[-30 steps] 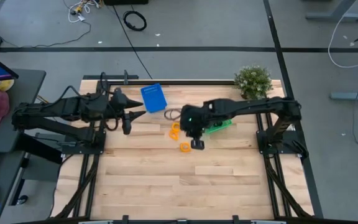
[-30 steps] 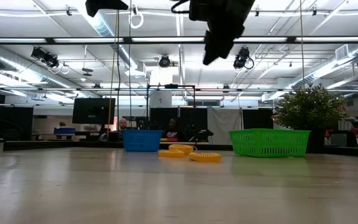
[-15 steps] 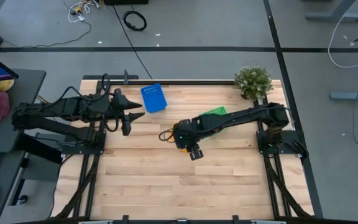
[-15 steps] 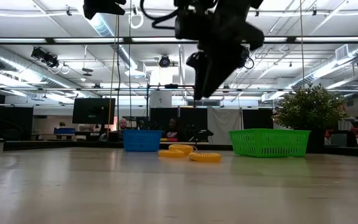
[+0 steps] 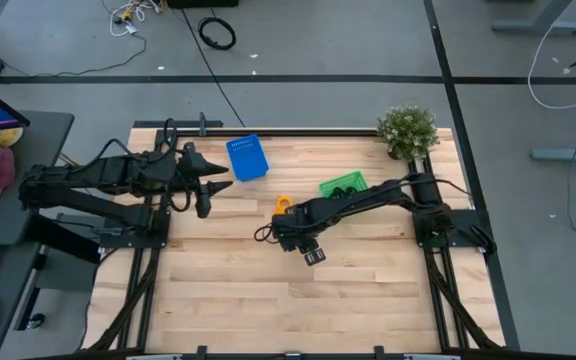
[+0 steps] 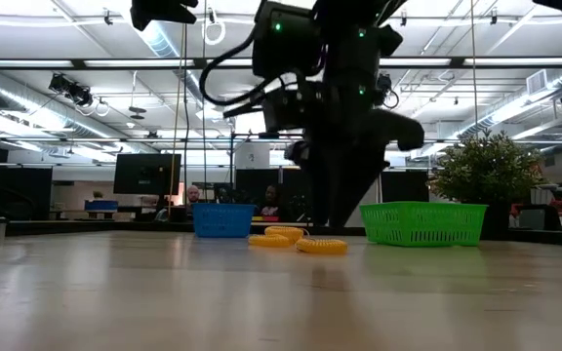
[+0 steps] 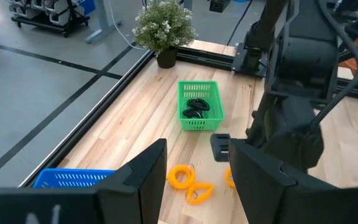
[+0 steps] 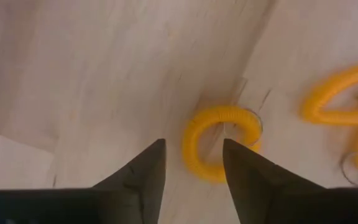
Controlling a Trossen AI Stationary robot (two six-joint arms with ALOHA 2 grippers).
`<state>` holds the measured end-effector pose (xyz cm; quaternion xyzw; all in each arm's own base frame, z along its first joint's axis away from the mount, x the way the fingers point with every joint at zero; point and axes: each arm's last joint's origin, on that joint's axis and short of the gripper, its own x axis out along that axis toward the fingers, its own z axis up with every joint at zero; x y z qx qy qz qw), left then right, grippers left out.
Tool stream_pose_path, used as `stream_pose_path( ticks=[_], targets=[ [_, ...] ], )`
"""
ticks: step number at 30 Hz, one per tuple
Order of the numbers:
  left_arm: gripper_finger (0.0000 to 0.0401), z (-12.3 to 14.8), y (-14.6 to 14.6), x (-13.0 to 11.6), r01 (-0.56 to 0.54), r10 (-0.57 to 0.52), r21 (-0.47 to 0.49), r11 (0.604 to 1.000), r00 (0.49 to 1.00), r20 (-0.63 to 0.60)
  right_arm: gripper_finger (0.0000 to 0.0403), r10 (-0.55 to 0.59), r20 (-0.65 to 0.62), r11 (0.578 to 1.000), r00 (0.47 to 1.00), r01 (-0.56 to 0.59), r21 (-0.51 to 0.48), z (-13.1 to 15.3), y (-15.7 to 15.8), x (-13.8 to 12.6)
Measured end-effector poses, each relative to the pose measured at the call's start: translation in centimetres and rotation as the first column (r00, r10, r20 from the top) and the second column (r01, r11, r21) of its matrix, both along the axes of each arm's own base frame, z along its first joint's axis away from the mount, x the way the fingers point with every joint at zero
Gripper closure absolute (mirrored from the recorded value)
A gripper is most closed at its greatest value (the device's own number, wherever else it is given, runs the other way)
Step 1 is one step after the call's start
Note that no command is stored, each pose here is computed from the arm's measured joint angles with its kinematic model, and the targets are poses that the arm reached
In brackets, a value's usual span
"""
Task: Sort spring keychains
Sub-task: Put the yellow spring keychain into the blue bin
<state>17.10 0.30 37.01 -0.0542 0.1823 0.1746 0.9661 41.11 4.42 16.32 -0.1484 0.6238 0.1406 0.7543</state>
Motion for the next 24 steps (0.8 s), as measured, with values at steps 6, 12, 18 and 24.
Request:
stream_pose_path(
  ticks=[6,12,18,24],
  targets=[
    [0.0224,0.0,0.0,0.0,0.007,-0.007,-0.003,1.0,1.0,0.0,0.0256,-0.003,-0.023,1.0,1.0,0.002,-0.002,-1.8,0.0,0.4],
    [0.0224,0.0,0.0,0.0,0.007,-0.007,-0.004,1.0,1.0,0.0,0.0287,-0.036,-0.016,0.999,0.999,0.036,0.004,-2.0,0.1,0.6],
    [0.0224,0.0,0.0,0.0,0.007,-0.007,-0.004,1.0,1.0,0.0,0.0386,-0.06,-0.055,0.998,0.997,0.06,-0.001,-1.6,0.0,0.1],
    [0.0224,0.0,0.0,0.0,0.007,-0.007,-0.003,1.0,1.0,0.001,0.0387,-0.088,-0.07,0.996,0.994,0.089,0.004,1.0,0.0,-1.1]
  ],
)
